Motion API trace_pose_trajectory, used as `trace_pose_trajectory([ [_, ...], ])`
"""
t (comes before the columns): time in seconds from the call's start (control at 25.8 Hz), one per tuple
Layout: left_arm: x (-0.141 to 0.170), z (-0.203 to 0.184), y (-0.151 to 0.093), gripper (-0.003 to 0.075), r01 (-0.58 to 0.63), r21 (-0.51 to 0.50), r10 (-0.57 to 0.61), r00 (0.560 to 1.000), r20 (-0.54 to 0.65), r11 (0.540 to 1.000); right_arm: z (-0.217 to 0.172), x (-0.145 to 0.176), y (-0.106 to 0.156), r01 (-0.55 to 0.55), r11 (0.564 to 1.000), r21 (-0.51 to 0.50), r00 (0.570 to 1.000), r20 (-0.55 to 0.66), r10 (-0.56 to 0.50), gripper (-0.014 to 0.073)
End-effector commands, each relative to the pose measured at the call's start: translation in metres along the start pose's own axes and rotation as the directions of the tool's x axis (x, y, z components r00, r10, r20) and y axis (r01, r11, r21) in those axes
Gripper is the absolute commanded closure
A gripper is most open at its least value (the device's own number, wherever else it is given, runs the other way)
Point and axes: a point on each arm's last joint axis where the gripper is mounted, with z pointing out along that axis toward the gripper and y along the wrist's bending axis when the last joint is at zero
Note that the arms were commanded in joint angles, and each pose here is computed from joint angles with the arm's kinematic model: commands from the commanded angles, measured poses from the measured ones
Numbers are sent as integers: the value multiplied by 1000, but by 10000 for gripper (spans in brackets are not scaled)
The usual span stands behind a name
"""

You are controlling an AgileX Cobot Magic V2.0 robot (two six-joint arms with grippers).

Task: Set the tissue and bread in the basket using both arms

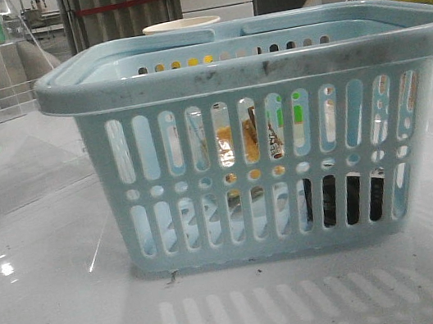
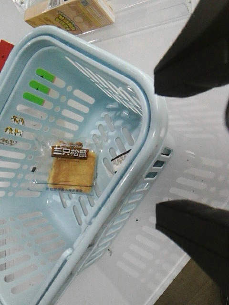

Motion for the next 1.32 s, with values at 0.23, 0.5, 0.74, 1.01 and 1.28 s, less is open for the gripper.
trace_pose_trajectory([
  [0.23, 28, -8, 2, 267, 12, -71, -4, 992, 124, 997, -9, -10, -1, 9, 1000, 8, 998, 69, -10, 34],
  [0.5, 29, -7, 3, 267, 10, -75, -1, 993, 120, 997, -62, 13, -3, -2, 1000, 21, 986, 168, -2, 34],
  [0.74, 29, -7, 3, 267, 10, -75, 0, 992, 123, 997, -92, 55, -3, -11, 1000, 27, 991, 133, 7, 34],
  [1.01, 30, -7, 3, 273, 10, -73, -2, 994, 109, 997, -108, 82, -2, -18, 999, 31, 988, 153, 13, 155],
  [1.28, 31, -7, 3, 498, 9, -72, -2, 995, 102, 997, -110, 86, -2, -19, 999, 32, 989, 145, 14, 491],
])
